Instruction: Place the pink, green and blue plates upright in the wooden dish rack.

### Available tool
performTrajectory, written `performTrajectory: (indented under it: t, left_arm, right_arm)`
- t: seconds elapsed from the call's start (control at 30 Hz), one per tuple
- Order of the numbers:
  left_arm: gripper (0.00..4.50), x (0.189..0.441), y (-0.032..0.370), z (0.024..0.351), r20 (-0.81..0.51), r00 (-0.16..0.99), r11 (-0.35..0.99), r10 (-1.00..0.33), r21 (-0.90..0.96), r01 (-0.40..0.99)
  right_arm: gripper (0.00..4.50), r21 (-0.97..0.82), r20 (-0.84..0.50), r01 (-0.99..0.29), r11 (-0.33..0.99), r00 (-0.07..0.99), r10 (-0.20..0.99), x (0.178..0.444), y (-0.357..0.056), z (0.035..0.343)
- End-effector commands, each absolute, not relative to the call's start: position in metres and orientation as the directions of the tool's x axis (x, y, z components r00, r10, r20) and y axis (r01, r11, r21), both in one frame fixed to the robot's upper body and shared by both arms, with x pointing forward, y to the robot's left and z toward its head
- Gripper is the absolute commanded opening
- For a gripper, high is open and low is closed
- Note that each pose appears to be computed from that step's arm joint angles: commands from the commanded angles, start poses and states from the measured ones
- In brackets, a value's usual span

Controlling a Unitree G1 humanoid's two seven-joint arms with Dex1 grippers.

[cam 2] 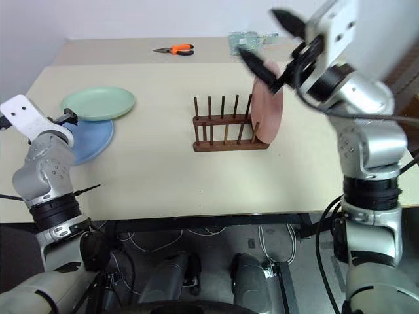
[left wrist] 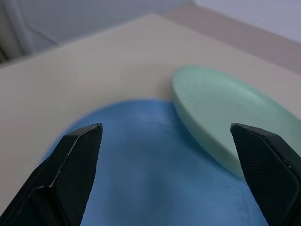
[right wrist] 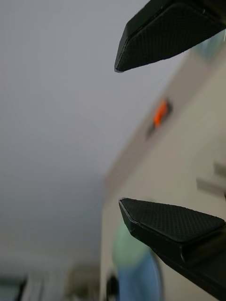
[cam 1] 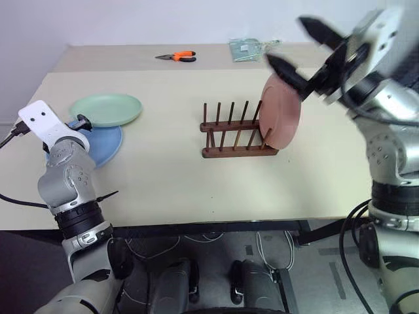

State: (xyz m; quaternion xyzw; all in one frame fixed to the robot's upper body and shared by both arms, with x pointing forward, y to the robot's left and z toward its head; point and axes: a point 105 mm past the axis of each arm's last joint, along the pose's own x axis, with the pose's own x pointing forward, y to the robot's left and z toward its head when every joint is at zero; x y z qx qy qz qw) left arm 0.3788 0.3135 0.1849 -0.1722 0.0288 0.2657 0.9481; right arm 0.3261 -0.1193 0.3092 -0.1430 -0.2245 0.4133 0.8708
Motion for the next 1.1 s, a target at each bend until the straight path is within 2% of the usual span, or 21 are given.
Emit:
performTrajectory:
  t: [0.03,0.2,0.27,0.37,0.47,0.53,0.67,0.8,0.97,1.1]
  left_arm:
    - [4.5,0.393,0.311,0.194,-0.173,0.89,0.796,0.422,-0.398,-0.455]
    - [4.5,0.421,0.298,0.184,-0.246,0.918,0.775,0.312,-0.493,-0.396]
    - [3.96,0.427,0.298,0.18,-0.273,0.909,0.724,0.316,-0.549,-0.417]
    - [2.54,0.431,0.296,0.187,-0.242,0.917,0.7,0.317,-0.593,-0.398]
    - [0.94,0.433,0.288,0.213,-0.086,0.953,0.775,0.289,-0.564,-0.286]
    - [0.06,0.431,0.276,0.23,0.025,0.973,0.829,0.23,-0.528,-0.183]
    - [0.06,0.403,0.225,0.263,0.199,0.98,0.909,0.012,-0.41,0.072]
    - [0.06,0.366,0.172,0.272,0.227,0.962,0.891,-0.153,-0.389,0.234]
    - [0.06,0.336,0.127,0.28,0.247,0.924,0.822,-0.291,-0.43,0.374]
    - [0.06,0.326,0.117,0.28,0.24,0.91,0.791,-0.337,-0.452,0.412]
  right_arm:
    - [4.45,-0.436,0.259,-0.702,0.563,0.502,0.825,0.312,-0.102,0.302]
    - [4.45,-0.402,0.237,-0.72,0.566,0.516,0.823,0.31,-0.097,0.284]
    - [4.5,-0.41,0.223,-0.715,0.567,0.524,0.822,0.31,-0.097,0.279]
    - [4.5,-0.432,0.205,-0.691,0.579,0.55,0.81,0.311,-0.098,0.274]
    - [4.5,-0.434,0.182,-0.688,0.581,0.564,0.805,0.312,-0.1,0.269]
    - [4.5,-0.433,0.169,-0.694,0.576,0.565,0.808,0.313,-0.098,0.267]
    - [4.5,-0.504,0.13,-0.68,0.532,0.55,0.825,0.314,-0.085,0.267]
    - [4.5,-0.666,0.057,-0.604,0.437,0.543,0.838,0.32,-0.062,0.259]
    - [4.5,-0.814,-0.014,-0.495,0.305,0.541,0.841,0.332,-0.045,0.242]
    - [4.5,-0.864,-0.018,-0.428,0.264,0.55,0.835,0.345,-0.043,0.242]
